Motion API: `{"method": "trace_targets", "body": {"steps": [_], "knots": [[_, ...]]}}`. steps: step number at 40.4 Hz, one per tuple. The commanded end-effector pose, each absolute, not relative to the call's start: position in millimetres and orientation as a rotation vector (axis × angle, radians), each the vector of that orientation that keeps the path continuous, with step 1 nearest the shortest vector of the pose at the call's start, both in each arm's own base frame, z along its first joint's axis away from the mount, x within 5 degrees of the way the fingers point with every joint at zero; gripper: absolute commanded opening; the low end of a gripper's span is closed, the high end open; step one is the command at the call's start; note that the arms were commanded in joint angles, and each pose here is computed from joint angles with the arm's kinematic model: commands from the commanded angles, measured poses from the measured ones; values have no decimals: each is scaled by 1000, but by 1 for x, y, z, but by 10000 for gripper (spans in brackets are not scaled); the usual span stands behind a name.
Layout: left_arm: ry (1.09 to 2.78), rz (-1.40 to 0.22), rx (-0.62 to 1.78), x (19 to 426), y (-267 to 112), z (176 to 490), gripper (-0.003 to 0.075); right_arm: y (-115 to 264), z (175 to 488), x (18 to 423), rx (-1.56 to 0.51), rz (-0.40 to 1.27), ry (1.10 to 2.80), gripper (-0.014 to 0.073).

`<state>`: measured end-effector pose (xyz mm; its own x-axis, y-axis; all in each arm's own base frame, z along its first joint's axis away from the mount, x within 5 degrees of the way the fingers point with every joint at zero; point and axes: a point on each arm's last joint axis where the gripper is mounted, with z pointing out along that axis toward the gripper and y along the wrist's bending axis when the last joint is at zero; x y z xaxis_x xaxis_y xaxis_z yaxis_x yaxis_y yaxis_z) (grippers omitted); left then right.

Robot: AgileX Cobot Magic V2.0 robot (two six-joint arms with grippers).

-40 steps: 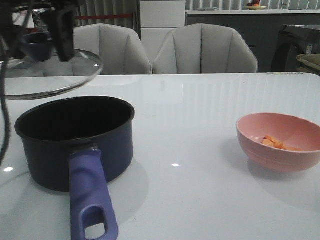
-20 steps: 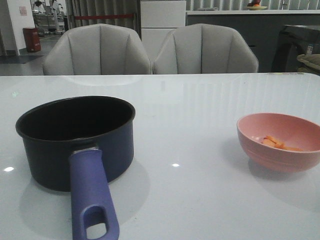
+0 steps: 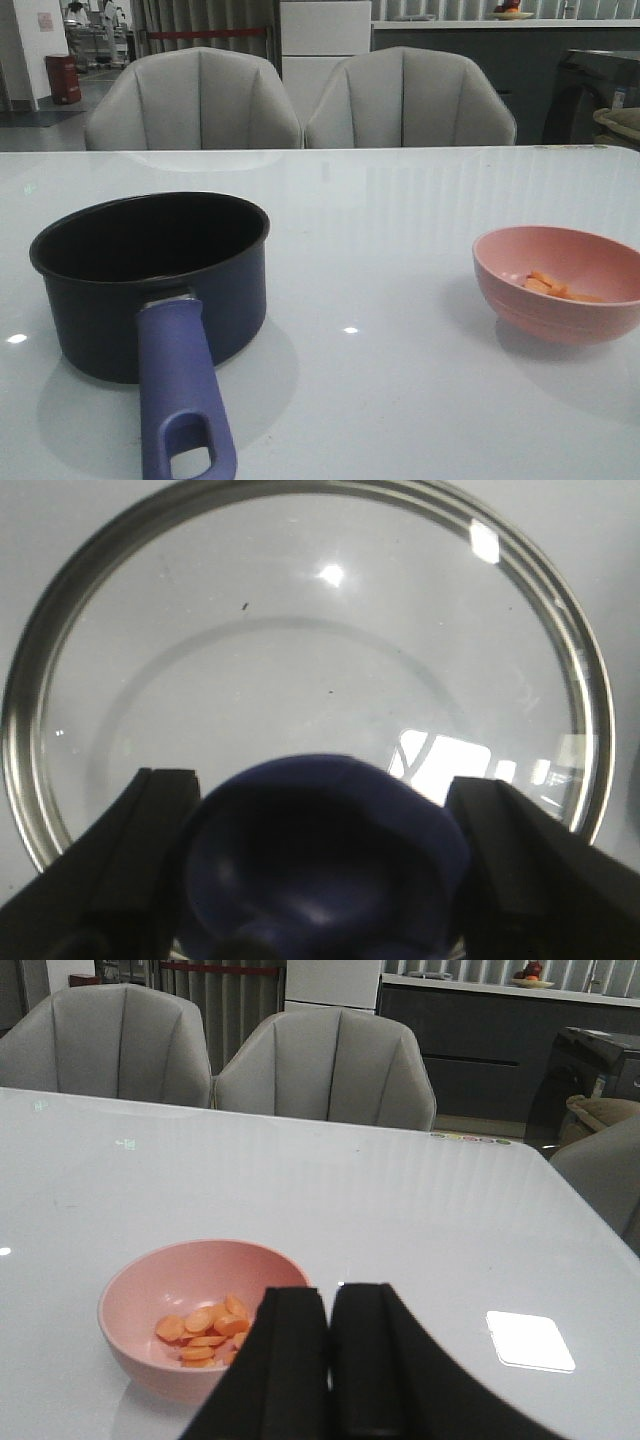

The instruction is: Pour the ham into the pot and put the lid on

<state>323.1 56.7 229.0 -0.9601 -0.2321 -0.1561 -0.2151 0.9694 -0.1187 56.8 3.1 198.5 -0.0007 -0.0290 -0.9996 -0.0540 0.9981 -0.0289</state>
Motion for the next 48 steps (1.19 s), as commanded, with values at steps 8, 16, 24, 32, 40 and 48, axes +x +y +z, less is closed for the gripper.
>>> {"method": "trace_targets", "body": {"steps": [8,16,24,32,40,48], "knots": [[2918,-161,-352,340,59,214,273,3,203,55,-65,8,1479,151],[2989,-186,-330,347,56,188,285,3,203,55,-65,8,1479,151],[3031,-199,-250,350,44,177,580,3,203,55,-65,8,1479,151],[3030,-199,-204,354,37,188,641,3,203,55,-64,7,1479,151],[2909,-182,-152,351,29,231,608,3,203,55,-64,7,1479,151],[2712,-151,-99,327,18,281,564,3,203,55,-64,7,1479,151]]}}
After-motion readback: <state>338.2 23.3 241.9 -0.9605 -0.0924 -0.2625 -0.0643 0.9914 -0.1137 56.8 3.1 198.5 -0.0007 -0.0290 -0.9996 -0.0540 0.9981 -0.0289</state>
